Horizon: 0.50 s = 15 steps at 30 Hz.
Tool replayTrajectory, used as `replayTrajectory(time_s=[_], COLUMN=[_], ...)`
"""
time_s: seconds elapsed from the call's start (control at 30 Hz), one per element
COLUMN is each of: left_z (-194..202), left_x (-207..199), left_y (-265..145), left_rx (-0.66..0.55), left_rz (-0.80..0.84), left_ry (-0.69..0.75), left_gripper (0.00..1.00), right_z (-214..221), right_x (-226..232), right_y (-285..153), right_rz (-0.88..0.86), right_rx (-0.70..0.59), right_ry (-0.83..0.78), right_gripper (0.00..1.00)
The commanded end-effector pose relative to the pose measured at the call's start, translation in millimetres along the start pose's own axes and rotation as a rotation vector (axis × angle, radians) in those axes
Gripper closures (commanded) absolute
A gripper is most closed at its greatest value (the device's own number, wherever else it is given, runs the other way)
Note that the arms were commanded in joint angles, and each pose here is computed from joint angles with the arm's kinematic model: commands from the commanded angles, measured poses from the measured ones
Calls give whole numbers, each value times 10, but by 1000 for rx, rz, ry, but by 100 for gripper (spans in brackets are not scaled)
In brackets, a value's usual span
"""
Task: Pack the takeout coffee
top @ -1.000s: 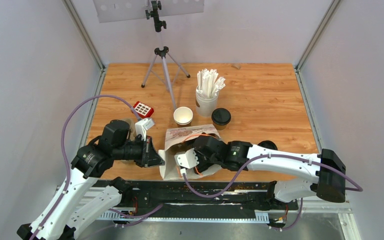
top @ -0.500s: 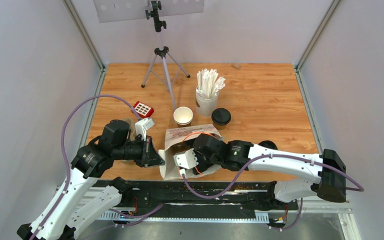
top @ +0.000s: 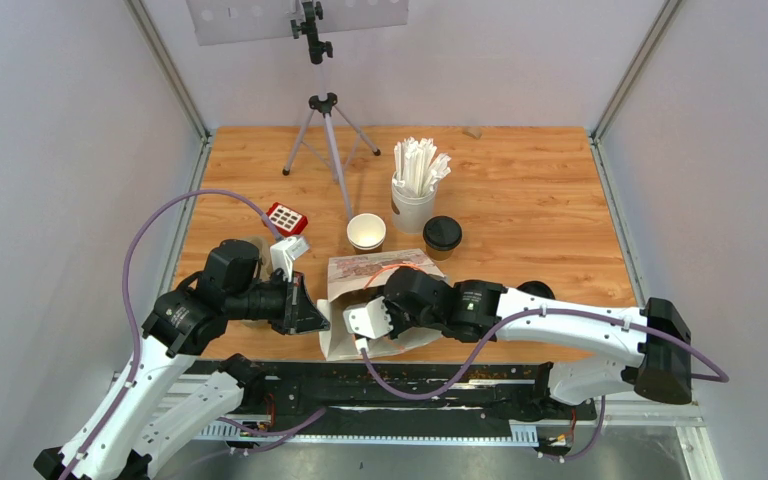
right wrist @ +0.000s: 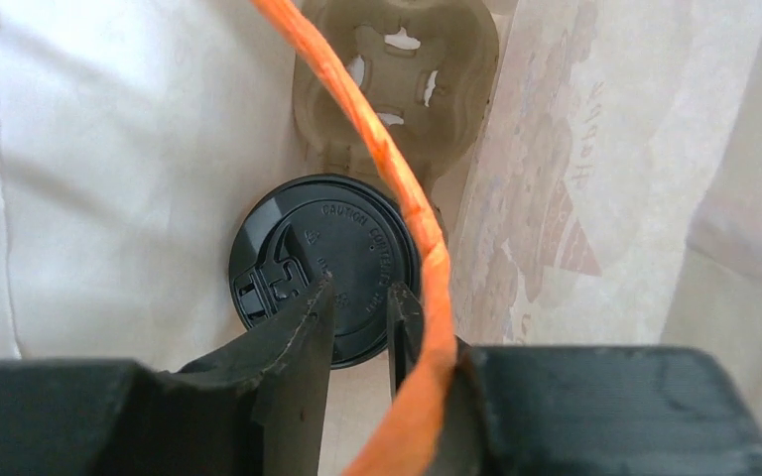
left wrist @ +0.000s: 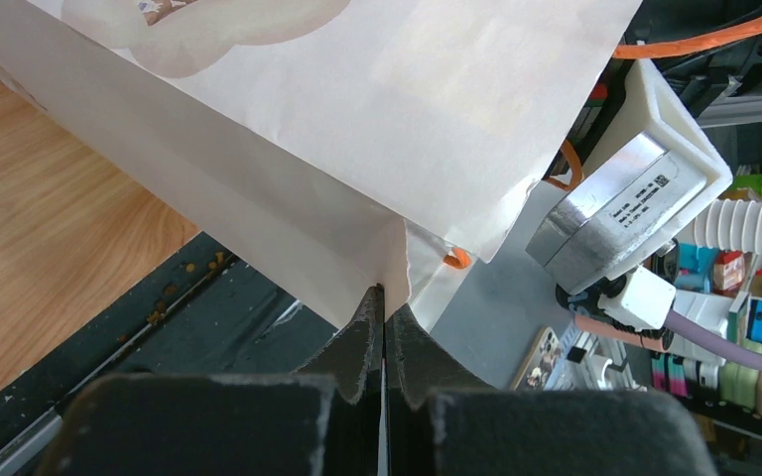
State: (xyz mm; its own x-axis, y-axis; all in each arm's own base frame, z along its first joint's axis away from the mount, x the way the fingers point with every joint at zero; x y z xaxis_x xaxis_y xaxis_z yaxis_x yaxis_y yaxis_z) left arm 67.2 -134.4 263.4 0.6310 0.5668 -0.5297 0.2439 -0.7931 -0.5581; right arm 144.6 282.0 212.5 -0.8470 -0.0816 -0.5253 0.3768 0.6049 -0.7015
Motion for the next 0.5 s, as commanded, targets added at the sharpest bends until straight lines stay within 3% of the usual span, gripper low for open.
replayTrajectory(time_s=[0.0, 0.47], left_z=[-45, -4], left_x=[-34, -26], left_y=[-2, 21], left_rx=[-22, -8], left_rz=[28, 42], left_ry=[14, 8], left_gripper=[100, 100], right_z=[-182, -19], right_x=[-80, -98], right_y=[22, 251], right_rz=[23, 131], right_rx=[-70, -46], right_ry=[24, 10], right_gripper=[75, 86])
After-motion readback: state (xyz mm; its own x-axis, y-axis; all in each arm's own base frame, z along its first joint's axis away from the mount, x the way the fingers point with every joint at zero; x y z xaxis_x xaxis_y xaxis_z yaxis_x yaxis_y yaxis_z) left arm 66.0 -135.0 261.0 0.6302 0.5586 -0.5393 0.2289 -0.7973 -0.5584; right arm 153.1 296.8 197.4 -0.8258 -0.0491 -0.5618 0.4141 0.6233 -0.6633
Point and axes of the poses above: each gripper's point midway between its finger pads, its own y axis out along the fingers, its own x axis along the line the jaws close on, z = x × y, the point moved 6 cm from there along -y, back along the fingers, and after that the axes turned 13 degrees about y, right-handed, at the moved point
